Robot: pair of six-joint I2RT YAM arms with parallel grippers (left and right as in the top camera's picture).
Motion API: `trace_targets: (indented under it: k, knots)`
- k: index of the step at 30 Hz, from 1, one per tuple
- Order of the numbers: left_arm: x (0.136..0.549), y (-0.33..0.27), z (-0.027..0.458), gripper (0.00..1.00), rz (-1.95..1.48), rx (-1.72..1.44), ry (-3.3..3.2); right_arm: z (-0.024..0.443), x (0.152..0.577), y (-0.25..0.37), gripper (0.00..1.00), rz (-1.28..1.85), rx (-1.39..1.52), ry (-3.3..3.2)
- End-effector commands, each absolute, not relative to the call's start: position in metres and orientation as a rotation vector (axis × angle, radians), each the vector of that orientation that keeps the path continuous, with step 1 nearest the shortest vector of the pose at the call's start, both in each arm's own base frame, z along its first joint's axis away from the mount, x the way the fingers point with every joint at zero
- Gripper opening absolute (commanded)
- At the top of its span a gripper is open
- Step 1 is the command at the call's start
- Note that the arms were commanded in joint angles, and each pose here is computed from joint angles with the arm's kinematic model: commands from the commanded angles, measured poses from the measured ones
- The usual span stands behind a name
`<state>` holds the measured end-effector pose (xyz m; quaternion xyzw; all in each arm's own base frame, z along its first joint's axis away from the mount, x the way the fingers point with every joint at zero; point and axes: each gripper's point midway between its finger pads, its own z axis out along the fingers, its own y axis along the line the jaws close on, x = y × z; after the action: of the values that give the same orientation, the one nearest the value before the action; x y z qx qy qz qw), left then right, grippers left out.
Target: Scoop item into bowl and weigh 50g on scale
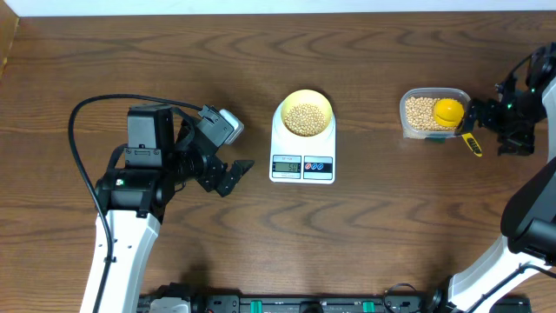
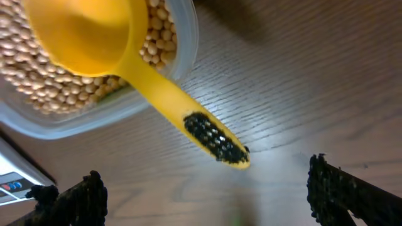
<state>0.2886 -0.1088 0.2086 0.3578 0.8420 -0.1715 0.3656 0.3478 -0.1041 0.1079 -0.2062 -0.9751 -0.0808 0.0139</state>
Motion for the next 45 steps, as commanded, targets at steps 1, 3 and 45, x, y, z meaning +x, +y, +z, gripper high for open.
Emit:
trace_targets:
  k: [1,3,45]
  knots:
    - [0.291,-0.108,0.213,0.98,-0.426,0.925,2.153,0.14,0.357,-0.106,0.99,-0.216,-0.643,-3.118]
    - [0.291,-0.108,0.213,0.98,-0.426,0.925,2.153,0.158,0.358,-0.103,0.99,-0.21,-0.647,-3.158]
    - [0.291,-0.108,0.213,0.98,-0.426,0.925,2.153,0.385,0.216,-0.049,0.99,-0.088,-0.718,-3.882]
